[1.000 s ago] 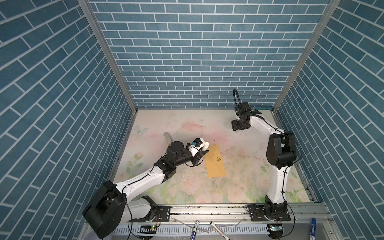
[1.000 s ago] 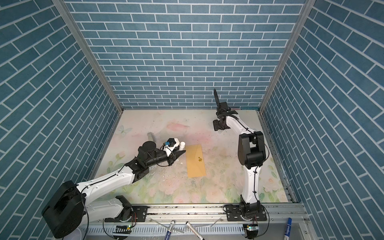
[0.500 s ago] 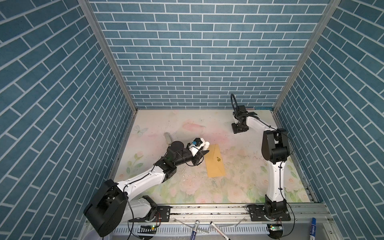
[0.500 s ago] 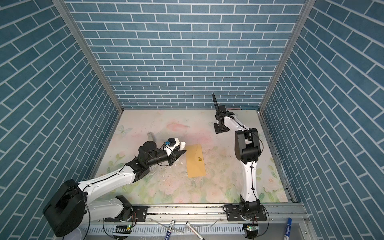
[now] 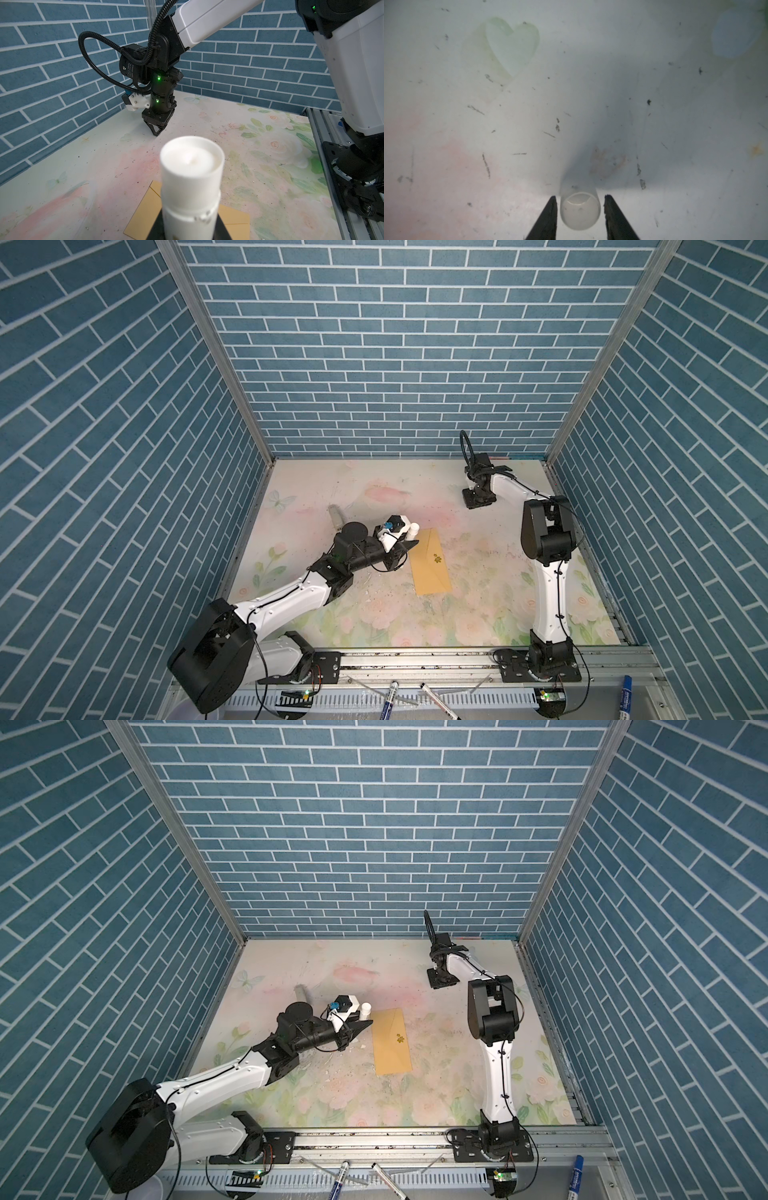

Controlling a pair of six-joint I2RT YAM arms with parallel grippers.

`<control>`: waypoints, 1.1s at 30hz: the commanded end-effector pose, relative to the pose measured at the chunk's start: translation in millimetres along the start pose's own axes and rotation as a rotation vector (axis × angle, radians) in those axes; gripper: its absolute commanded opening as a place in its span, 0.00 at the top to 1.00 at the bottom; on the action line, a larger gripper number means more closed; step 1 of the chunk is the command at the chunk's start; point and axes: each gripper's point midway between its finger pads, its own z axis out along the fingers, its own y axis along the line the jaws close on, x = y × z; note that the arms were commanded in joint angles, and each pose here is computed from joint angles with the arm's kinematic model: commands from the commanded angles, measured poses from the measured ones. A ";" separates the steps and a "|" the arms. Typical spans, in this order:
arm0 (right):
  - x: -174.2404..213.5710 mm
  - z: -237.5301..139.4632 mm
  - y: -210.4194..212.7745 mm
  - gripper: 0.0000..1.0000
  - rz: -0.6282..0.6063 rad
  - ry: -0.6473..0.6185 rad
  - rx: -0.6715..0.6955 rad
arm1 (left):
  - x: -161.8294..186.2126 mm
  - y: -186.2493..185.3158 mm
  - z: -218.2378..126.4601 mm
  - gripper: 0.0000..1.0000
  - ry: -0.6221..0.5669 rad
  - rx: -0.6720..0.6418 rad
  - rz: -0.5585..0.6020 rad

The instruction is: Place the letter into the envelope and seal it

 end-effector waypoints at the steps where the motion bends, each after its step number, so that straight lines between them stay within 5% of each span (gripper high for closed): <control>1: -13.1 -3.5 -3.1 0.61 0.000 -0.028 0.004 | -0.5 -1.9 1.2 1.00 -0.015 0.012 -0.002; 33: -16.9 0.3 -4.0 0.79 0.003 -0.027 0.011 | 3.6 -2.6 3.1 1.00 -0.012 0.019 -0.014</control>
